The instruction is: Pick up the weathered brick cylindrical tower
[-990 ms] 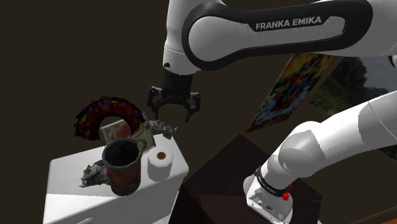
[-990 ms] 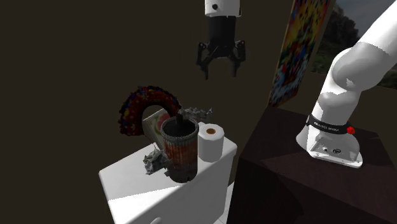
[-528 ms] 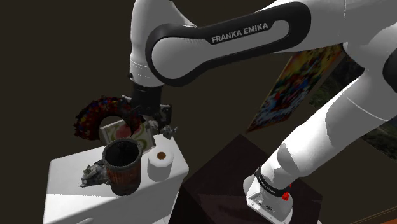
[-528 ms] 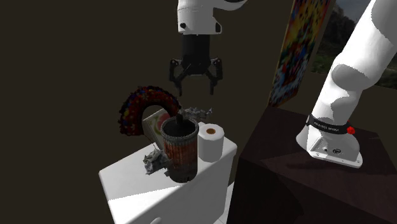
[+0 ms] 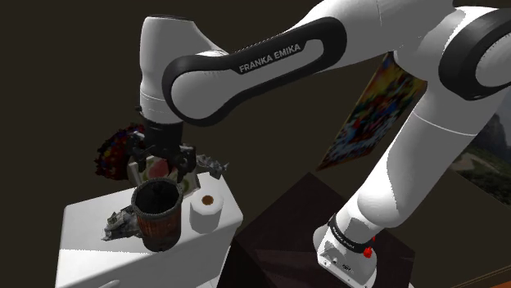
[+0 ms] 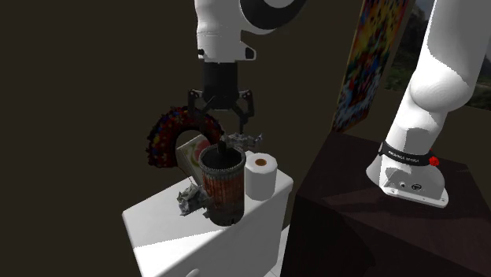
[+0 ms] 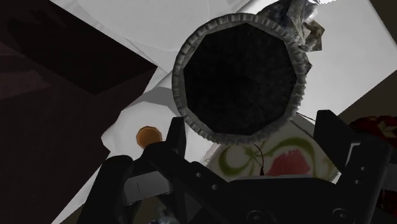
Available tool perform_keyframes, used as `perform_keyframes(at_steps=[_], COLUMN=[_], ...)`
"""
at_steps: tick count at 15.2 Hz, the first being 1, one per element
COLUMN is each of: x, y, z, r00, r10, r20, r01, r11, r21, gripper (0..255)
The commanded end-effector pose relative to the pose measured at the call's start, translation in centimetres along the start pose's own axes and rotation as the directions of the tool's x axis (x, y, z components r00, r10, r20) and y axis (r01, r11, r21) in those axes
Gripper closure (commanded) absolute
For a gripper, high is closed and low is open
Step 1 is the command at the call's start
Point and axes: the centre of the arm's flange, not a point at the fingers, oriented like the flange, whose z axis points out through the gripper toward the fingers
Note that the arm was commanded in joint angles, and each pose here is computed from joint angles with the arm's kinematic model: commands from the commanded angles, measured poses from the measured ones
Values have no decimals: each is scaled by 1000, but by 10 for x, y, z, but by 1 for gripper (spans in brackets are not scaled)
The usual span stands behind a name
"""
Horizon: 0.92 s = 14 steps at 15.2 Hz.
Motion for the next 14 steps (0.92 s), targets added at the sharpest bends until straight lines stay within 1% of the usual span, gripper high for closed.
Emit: perform_keyframes(at_steps=[1, 3, 5, 6, 14], x=[2, 3, 4, 4, 4], y=[-1, -1, -1, -1, -1], z=[10, 21, 24, 23, 23], r00=[1000, 1000, 1000, 1000, 1000], r10=[1, 1, 1, 1, 1], r20=[0, 0, 0, 0, 0], r01=[-1, -1, -1, -1, -1], r11=[1000, 1000, 1000, 1000, 1000], r21=[1, 1, 1, 1, 1], gripper=[0, 0, 0, 255, 255])
